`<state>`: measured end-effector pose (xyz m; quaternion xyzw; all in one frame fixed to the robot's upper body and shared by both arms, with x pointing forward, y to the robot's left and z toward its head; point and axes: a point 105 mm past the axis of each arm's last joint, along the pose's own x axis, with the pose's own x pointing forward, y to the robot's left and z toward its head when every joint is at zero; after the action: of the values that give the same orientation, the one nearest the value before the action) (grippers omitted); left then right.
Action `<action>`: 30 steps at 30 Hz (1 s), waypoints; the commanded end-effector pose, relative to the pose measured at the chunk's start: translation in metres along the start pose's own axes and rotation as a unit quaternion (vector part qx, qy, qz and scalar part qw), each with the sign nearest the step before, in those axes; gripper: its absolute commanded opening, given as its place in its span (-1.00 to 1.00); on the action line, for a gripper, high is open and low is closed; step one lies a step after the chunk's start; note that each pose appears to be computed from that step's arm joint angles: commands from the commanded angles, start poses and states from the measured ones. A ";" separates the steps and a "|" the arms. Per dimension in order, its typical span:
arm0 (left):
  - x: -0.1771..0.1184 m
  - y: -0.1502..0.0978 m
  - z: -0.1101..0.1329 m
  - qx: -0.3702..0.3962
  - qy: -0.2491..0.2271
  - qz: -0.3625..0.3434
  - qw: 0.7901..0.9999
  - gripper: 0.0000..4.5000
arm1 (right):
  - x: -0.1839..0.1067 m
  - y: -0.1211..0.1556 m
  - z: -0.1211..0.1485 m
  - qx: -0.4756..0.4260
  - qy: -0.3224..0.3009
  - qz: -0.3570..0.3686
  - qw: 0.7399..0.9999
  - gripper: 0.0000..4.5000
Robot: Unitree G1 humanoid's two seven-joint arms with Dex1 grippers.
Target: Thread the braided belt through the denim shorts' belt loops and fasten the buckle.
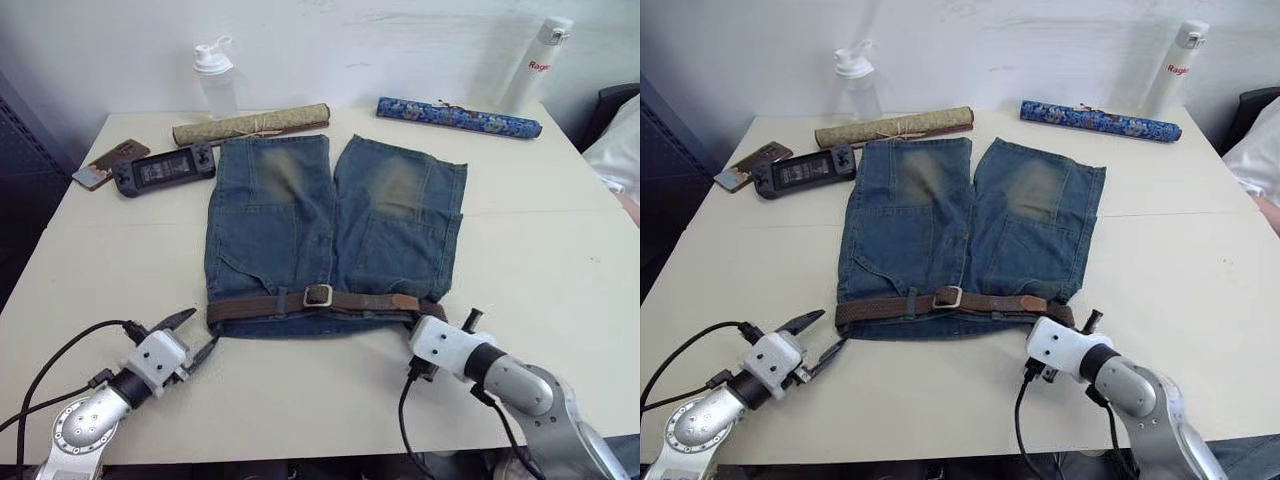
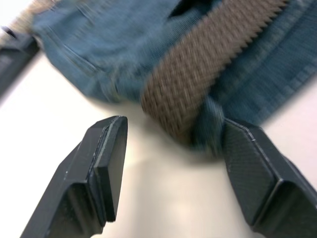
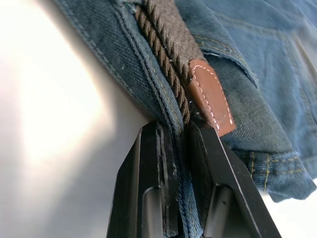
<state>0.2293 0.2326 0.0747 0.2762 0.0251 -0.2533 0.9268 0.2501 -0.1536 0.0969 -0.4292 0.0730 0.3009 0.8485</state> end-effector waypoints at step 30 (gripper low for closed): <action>0.013 0.039 0.116 -0.185 -0.136 -0.175 0.957 0.46 | -0.077 -0.127 0.023 0.273 -0.155 -0.003 0.949 0.97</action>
<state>0.2490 0.1954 0.1847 0.0572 0.0061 -0.4343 0.8989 0.2584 -0.2332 0.2226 -0.1234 0.0356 0.3230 0.9376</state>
